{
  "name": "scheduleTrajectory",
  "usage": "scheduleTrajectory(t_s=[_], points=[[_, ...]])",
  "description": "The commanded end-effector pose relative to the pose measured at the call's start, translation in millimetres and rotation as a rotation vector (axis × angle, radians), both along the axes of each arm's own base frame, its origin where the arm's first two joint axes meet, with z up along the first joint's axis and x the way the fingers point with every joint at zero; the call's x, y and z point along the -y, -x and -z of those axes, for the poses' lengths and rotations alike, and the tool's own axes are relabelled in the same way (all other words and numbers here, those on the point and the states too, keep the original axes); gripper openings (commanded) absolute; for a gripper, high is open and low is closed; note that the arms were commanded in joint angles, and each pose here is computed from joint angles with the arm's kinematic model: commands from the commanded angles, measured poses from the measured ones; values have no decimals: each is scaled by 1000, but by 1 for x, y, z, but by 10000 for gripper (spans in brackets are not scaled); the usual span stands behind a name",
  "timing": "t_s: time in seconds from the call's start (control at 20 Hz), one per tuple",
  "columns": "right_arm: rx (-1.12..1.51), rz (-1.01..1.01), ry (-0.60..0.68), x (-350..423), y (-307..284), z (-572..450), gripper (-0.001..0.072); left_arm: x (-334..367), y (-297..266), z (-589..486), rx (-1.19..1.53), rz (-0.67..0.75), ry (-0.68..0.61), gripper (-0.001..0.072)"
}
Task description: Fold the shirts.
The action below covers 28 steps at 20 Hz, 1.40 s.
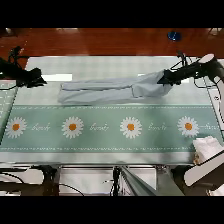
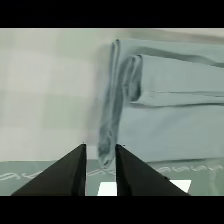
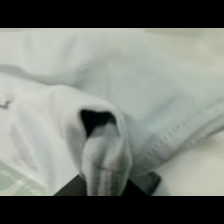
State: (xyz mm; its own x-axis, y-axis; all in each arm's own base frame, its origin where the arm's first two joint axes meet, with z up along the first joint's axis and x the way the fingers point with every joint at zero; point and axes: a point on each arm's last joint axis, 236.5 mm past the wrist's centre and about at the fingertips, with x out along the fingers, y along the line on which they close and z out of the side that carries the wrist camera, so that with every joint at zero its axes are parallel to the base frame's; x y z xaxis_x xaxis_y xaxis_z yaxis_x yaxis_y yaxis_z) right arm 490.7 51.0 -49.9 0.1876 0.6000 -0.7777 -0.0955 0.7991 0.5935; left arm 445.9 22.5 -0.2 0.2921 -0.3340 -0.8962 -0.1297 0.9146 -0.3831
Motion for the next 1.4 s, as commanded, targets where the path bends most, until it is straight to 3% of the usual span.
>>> scheduleTrajectory(t_s=[0.0, 0.1, 0.3, 0.7, 1.35], points=[[62, -10, 31, 1, 3, -52, 27, 68, -8, -21, 41, 69, 177, 238], [66, -9, 81, 9, 10, -64, 27, 118, -7, -29, 57, 142, 234, 137], [49, 0, 91, 9, 23, -84, 27, 215, -5, -27, 98, 250, 241, 77], [-27, -31, 102, 7, 56, -106, 26, 377, 41, 8, 53, 363, 357, 56], [-23, -65, 182, 1, 109, -165, 26, 468, 78, 55, -86, 273, 541, 40]])
